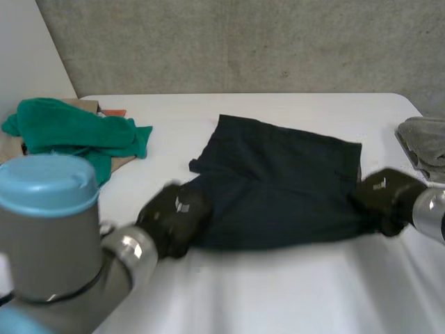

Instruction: Fold the laundry.

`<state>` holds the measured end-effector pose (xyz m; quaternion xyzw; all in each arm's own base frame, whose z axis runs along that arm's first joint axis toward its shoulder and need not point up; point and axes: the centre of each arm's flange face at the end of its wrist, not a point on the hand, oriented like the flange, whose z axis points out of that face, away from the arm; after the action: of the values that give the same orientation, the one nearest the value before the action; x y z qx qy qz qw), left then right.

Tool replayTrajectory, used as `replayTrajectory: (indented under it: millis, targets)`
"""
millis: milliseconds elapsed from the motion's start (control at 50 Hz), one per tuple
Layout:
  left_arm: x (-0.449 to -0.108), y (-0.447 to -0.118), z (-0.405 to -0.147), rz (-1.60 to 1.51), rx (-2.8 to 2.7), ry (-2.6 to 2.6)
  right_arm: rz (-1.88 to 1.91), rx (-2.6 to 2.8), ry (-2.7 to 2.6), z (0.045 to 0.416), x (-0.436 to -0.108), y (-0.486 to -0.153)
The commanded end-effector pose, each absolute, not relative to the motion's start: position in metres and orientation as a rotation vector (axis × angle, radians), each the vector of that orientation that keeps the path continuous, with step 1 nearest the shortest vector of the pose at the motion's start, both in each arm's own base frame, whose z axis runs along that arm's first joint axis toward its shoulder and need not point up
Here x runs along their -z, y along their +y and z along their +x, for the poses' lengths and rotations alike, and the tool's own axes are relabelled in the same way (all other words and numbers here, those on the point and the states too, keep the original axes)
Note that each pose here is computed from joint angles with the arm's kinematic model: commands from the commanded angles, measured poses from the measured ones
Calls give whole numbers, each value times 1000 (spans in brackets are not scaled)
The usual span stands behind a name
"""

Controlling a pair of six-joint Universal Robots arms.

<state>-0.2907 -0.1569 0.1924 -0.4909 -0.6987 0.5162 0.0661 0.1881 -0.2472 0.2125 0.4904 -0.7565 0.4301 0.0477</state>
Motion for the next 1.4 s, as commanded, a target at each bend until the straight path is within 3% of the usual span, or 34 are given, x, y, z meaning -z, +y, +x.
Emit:
replayTrajectory:
  millis: [20, 120, 220, 300, 400, 480, 500, 620, 780, 900, 980, 1080, 1160, 1280, 1400]
  targets:
    - [-193, -86, -259, -1622, -1127, -2201, 1733, -1009, -2345, 180, -201, -192]
    - [-201, -69, -256, -1631, -1051, -2170, 1760, -985, -2366, 179, -204, -181]
    - [-209, -90, -268, -1600, -1189, -2129, 1748, -1034, -2336, 181, -206, -186]
    - [-208, -131, -295, -1542, -1419, -2055, 1661, -1194, -2264, 186, -203, -214]
    - [-203, -213, -323, -1396, -1790, -2024, 1458, -1360, -2289, 192, -186, -265]
    - [-196, -247, -342, -1374, -1977, -1959, 1389, -1507, -2209, 202, -181, -293]
    - [-192, -268, -356, -1378, -2113, -1878, 1386, -1542, -2183, 206, -180, -297]
    - [-174, -314, -386, -1374, -2437, -1651, 1271, -1690, -1971, 227, -160, -339]
    - [-138, -345, -410, -1321, -2559, -1526, 1143, -1810, -1770, 238, -136, -388]
    - [-122, -339, -419, -1365, -2515, -1466, 1065, -1818, -1718, 237, -126, -405]
    - [-134, -328, -422, -1354, -2518, -1432, 984, -1864, -1738, 233, -146, -401]
    - [-162, -317, -408, -1323, -2524, -1445, 837, -2000, -1822, 216, -187, -389]
    - [-169, -304, -390, -1291, -2476, -1541, 857, -1967, -1984, 210, -202, -357]
    - [-184, -278, -362, -1189, -2387, -1638, 923, -1735, -2357, 197, -187, -311]
    - [-181, -252, -349, -1109, -2265, -1699, 897, -1654, -2548, 193, -166, -293]
